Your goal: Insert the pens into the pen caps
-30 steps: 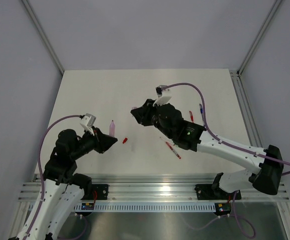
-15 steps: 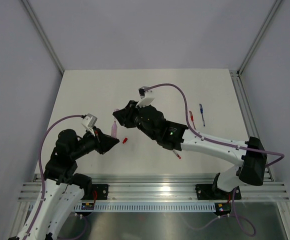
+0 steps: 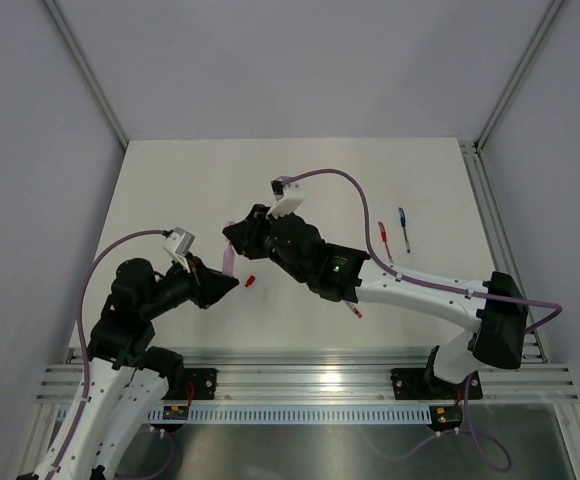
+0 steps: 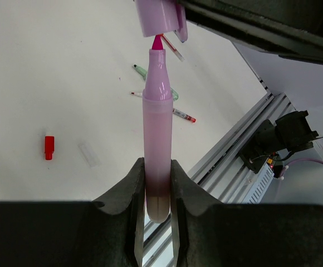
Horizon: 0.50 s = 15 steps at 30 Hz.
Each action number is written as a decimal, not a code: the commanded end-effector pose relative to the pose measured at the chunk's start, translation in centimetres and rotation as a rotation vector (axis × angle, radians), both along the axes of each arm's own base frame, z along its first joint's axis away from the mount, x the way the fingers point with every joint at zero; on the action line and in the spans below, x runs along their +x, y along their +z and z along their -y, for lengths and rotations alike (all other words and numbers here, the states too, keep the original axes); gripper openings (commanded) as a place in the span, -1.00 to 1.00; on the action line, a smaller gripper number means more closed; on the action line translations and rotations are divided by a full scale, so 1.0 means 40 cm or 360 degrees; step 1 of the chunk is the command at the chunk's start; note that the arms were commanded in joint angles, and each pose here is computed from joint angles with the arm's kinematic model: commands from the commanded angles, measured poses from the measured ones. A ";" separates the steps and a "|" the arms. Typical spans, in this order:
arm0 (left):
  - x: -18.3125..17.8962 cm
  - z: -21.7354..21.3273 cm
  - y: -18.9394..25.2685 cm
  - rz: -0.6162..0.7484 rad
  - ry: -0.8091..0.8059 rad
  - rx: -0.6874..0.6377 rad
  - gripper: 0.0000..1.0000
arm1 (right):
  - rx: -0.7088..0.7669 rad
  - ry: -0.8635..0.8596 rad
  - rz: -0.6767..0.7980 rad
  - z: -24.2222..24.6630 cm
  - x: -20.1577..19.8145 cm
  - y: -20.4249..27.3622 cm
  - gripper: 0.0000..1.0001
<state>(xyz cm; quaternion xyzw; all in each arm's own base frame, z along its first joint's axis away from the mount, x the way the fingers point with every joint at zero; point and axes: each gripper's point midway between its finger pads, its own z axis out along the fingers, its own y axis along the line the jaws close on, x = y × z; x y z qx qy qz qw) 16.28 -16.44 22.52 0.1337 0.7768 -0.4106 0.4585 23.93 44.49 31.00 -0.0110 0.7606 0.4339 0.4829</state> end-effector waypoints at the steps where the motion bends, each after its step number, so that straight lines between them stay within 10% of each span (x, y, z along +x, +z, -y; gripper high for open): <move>1: 0.002 0.009 0.028 0.0074 -0.0035 -0.0037 -1.00 | 0.0005 -0.0068 0.0034 0.001 0.013 0.027 -0.95; 15: 0.023 -0.015 0.021 0.0068 0.0088 0.0005 -1.00 | -0.0024 0.0035 -0.0025 -0.018 -0.056 -0.033 -0.94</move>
